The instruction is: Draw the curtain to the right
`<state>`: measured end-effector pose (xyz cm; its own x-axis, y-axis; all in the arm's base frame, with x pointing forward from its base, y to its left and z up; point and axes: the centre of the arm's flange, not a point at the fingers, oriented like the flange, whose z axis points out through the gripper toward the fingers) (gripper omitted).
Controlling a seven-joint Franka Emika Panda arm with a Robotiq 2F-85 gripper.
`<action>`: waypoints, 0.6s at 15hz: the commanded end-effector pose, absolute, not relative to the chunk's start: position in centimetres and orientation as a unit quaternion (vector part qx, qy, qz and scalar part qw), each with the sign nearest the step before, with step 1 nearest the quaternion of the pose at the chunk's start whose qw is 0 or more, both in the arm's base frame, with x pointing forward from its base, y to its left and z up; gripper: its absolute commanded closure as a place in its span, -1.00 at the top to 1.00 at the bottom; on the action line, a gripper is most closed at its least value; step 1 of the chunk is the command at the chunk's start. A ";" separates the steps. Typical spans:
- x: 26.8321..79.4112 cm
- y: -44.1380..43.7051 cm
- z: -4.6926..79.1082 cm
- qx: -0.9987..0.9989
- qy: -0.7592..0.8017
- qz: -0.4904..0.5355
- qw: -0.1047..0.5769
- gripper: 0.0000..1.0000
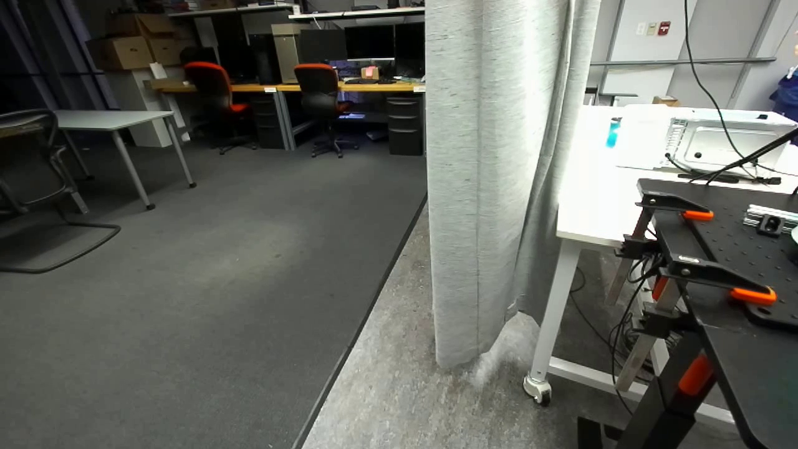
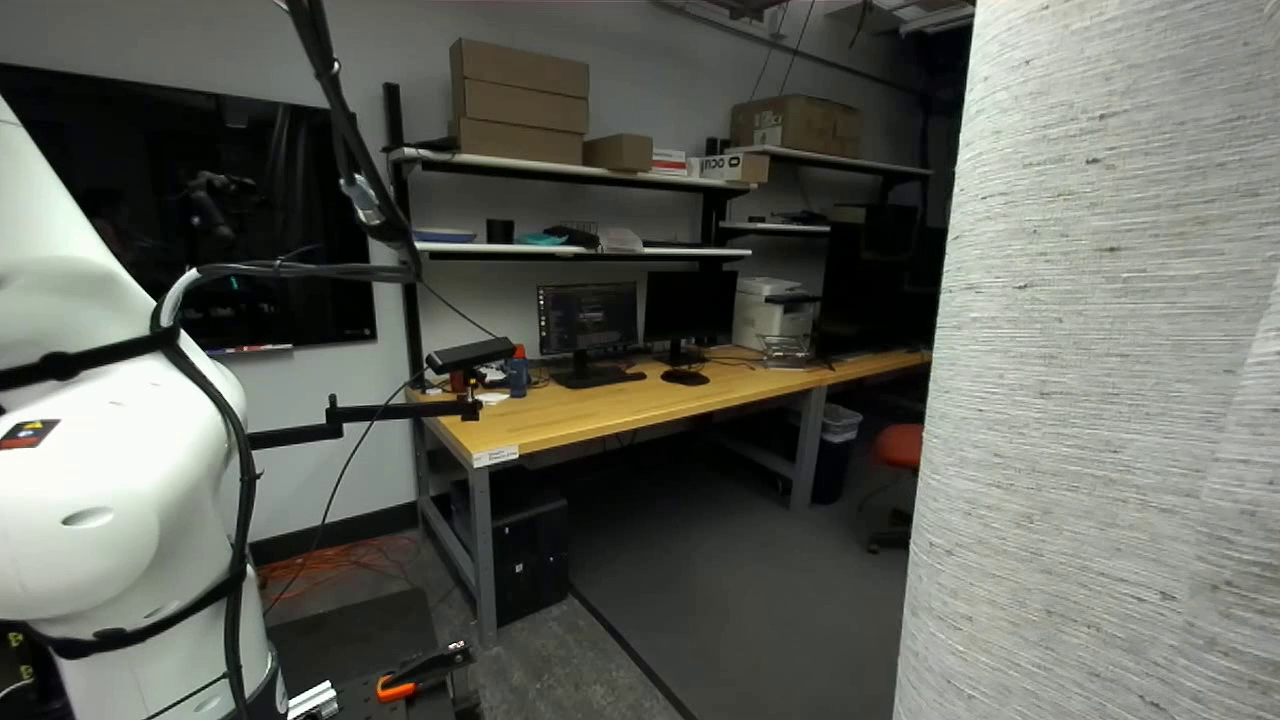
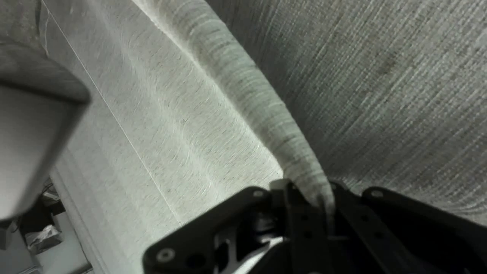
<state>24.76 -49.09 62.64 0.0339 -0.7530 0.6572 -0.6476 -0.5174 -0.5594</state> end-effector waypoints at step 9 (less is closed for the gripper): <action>36.6 -29.1 62.4 -0.844 0.246 -0.474 0.046 -0.99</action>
